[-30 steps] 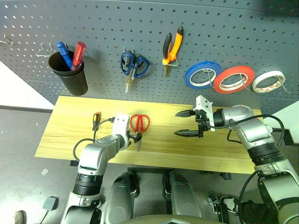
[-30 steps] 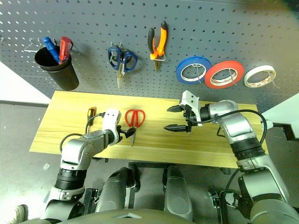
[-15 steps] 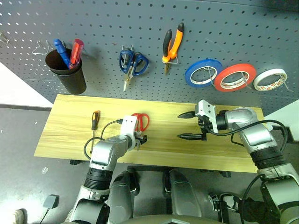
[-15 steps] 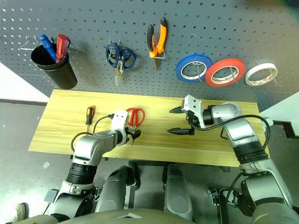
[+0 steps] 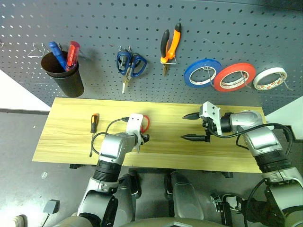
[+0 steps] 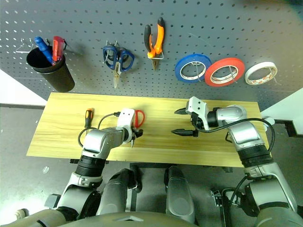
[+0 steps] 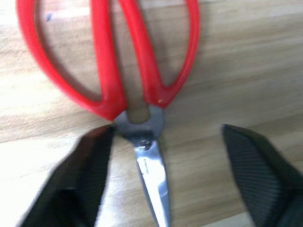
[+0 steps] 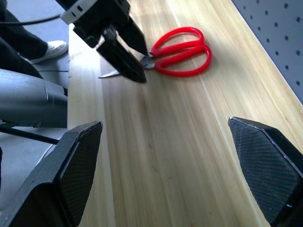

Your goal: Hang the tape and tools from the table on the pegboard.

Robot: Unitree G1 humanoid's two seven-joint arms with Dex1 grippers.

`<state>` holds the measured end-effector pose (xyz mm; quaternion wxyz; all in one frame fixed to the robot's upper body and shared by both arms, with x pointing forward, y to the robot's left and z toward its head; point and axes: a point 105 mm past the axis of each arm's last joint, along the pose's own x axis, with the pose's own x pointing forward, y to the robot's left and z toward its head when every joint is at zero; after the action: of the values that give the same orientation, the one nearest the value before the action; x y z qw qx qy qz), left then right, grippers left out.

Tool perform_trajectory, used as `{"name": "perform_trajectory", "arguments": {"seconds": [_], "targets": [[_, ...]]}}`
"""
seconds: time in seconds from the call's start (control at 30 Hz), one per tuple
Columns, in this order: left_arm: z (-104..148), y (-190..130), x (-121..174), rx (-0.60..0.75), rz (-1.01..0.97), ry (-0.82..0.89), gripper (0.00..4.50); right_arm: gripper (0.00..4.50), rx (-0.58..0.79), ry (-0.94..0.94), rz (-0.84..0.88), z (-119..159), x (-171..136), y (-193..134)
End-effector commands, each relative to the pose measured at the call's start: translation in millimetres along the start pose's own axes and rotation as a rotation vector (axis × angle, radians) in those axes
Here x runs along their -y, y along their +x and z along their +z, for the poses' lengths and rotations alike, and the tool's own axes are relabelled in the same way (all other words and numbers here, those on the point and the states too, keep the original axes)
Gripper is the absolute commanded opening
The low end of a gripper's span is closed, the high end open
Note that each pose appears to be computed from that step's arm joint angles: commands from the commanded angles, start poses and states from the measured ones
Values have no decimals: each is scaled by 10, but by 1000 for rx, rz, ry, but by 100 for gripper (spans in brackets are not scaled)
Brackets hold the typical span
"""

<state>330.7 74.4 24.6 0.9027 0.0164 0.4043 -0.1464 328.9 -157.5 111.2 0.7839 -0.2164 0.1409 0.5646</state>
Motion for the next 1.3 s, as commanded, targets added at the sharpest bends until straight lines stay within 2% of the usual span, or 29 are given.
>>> {"name": "perform_trajectory", "arguments": {"seconds": [0.03,0.47,0.53,0.67,1.1,1.3], "targets": [[-280,54,-8,-118,8,-7,323,450,25,-33,-38,98,87,-77],[-419,-15,-264,-182,39,9,323,450,47,-45,-93,108,199,-21],[-421,-4,-293,-179,51,12,288,450,47,-57,-97,107,204,-1],[-412,30,-343,-177,65,38,174,450,72,-62,-100,153,204,39],[-313,85,-275,-186,35,93,174,450,68,-49,-147,88,263,-3],[-403,107,-234,-240,51,139,174,450,87,-52,-153,111,286,28]]}}
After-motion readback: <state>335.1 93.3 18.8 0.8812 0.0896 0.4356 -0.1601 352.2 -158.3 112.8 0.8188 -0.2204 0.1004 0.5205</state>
